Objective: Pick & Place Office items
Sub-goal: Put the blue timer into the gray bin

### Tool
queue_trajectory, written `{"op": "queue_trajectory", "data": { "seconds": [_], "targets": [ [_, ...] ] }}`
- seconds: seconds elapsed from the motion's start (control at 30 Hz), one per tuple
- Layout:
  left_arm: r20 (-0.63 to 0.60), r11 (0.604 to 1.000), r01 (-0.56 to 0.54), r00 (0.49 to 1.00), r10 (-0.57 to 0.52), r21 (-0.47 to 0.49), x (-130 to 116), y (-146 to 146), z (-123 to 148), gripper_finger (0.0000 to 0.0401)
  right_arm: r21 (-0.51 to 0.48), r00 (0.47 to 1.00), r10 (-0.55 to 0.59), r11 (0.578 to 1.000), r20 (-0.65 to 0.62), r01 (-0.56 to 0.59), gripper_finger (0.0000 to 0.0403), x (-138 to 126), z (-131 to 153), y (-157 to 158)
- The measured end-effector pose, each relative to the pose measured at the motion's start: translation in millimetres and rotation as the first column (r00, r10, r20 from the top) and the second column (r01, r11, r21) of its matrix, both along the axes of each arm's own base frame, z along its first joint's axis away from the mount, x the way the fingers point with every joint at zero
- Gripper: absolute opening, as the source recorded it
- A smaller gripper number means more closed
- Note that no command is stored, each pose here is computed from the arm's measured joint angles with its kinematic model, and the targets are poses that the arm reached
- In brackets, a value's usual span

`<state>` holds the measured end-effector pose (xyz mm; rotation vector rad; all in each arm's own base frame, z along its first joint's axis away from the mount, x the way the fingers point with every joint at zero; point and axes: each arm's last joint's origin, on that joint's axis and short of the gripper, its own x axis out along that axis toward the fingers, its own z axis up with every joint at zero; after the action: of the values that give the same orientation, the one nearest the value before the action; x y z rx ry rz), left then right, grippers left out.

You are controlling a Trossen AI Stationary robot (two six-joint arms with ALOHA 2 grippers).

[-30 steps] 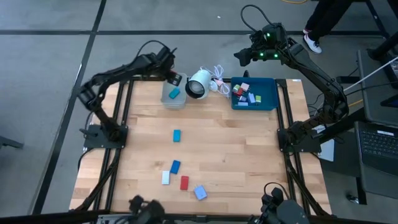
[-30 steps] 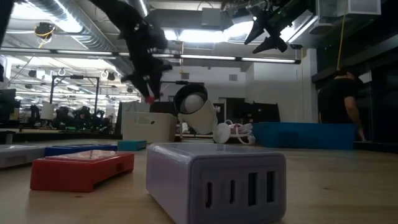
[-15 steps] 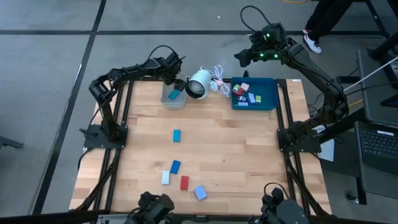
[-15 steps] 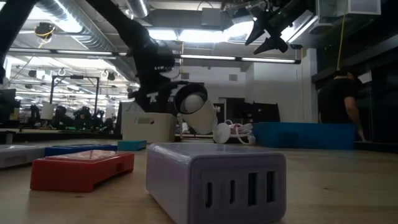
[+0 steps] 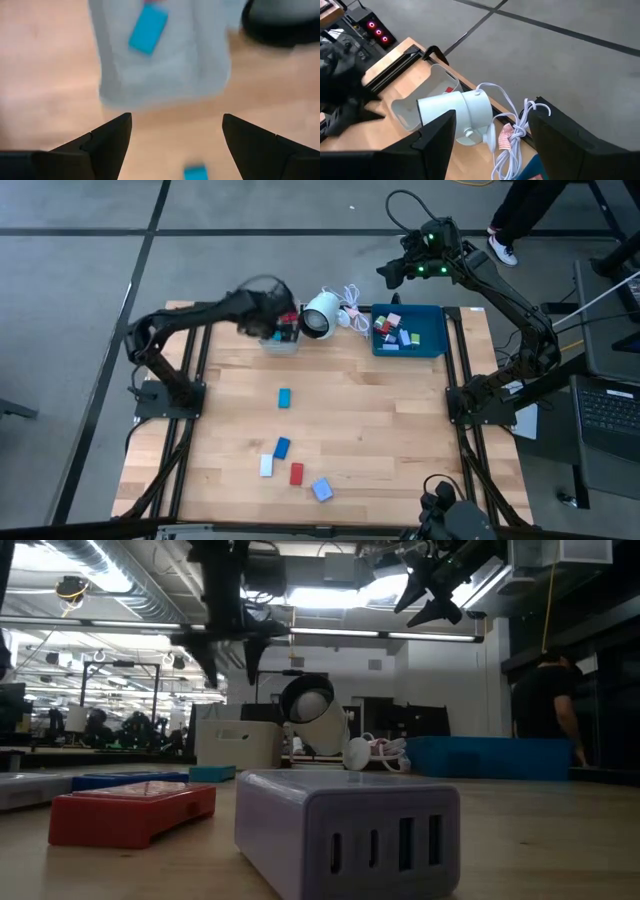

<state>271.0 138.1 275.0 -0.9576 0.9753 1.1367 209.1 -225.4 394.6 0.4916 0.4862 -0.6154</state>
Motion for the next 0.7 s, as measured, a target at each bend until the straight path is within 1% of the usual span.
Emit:
{"op": "queue_trajectory", "data": {
  "seconds": [0.03,0.17,0.23,0.3,0.53,0.6,0.7],
  "targets": [
    [-0.014,1.0,-0.017,1.0,0.017,-0.016,3.4,-10.8,-3.2,0.0307,0.003,1.0,0.007,1.0,0.003,-0.007,0.0255,0.1,0.0,0.2],
    [-0.003,0.995,-0.077,0.997,0.077,-0.07,19.4,-44.6,-16.1,0.0308,0.016,0.999,0.038,0.999,0.019,-0.038,0.0255,0.8,0.1,1.0],
    [0.0,0.991,-0.103,0.995,0.103,-0.088,27.5,-56.5,-22.7,0.0308,0.008,0.998,0.054,0.999,0.016,-0.054,0.0255,0.9,0.1,1.2],
    [-0.023,0.988,-0.117,0.993,0.115,-0.098,34.8,-68.3,-32.0,0.0308,-0.005,0.998,0.068,0.998,0.009,-0.068,0.0255,1.0,0.1,1.3],
    [-0.11,0.98,-0.135,0.987,0.119,-0.146,56.5,-96.1,-69.5,0.0308,0.0,0.996,0.086,0.996,-0.005,-0.086,0.0255,0.5,-1.2,2.3],
    [-0.103,0.98,-0.128,0.988,0.113,-0.154,64.9,-103.9,-80.6,0.0308,0.005,0.996,0.086,0.996,-0.01,-0.086,0.0255,0.2,-1.8,2.6],
    [-0.123,0.979,-0.12,0.987,0.1,-0.163,72.0,-111.2,-95.7,0.0308,0.013,0.996,0.094,0.996,-0.012,-0.094,0.0255,0.0,-2.4,3.1]
  ]
}}
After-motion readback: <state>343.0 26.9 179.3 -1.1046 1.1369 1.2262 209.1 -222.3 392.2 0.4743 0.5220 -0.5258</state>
